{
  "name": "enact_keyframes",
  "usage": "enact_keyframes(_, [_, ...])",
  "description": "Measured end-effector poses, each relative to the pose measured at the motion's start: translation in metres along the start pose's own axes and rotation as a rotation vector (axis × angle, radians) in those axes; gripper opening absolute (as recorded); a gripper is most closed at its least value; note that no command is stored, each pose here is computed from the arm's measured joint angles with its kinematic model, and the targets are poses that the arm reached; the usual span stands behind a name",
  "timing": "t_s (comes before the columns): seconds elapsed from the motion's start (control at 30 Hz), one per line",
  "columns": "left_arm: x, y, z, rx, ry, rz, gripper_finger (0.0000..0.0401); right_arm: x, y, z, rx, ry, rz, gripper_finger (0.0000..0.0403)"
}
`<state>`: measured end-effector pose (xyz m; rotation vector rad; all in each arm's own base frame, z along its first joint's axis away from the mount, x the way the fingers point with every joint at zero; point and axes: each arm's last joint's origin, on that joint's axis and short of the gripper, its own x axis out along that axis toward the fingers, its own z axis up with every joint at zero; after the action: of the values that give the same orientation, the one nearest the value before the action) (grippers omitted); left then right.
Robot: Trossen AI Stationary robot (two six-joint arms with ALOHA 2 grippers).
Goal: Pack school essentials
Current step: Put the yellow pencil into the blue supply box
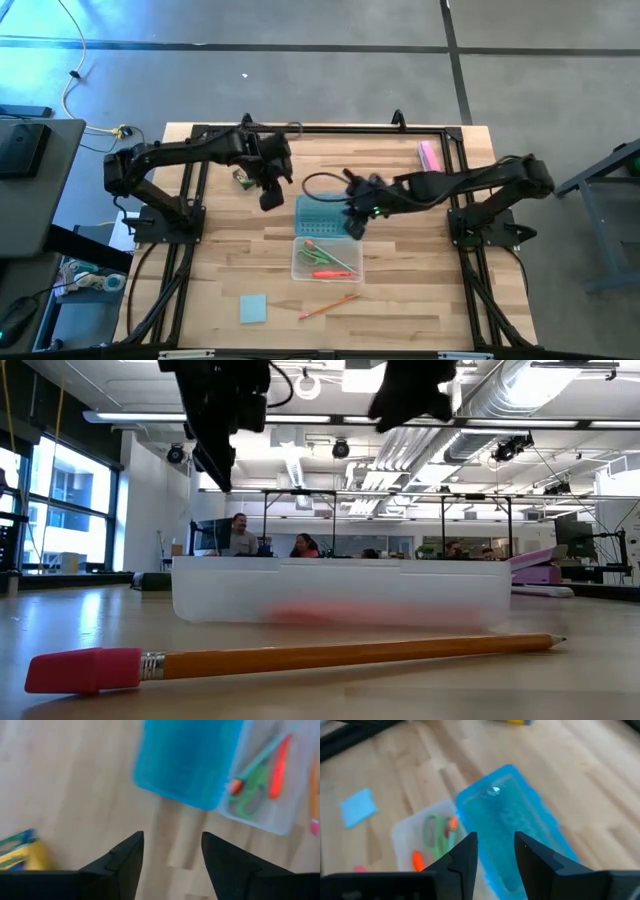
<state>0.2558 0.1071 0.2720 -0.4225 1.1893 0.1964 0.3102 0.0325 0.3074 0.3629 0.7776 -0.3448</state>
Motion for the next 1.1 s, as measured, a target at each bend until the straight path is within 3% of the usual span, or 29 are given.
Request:
enact_keyframes(0.37, [0.015, -0.107, -0.015, 0.090, -0.002, -0.165, 0.0193, -0.060, -0.035, 0.000, 0.051, -0.041, -0.099, 0.0117])
enact_keyframes(0.6, [0.020, -0.169, -0.035, 0.193, -0.123, -0.144, 0.0193, -0.073, -0.046, 0.000, 0.078, -0.049, -0.121, 0.0117])
enact_keyframes(0.7, [0.022, -0.187, -0.044, 0.210, -0.161, -0.136, 0.0193, -0.074, -0.047, 0.000, 0.079, -0.049, -0.122, 0.0117])
enact_keyframes(0.9, [0.034, -0.216, -0.056, 0.116, -0.178, -0.170, 0.0193, -0.074, -0.047, 0.000, 0.080, -0.047, -0.125, 0.0117])
enact_keyframes(1.1, [0.060, -0.239, -0.072, 0.095, -0.148, -0.138, 0.0193, -0.074, -0.048, -0.001, 0.093, -0.038, -0.130, 0.0117])
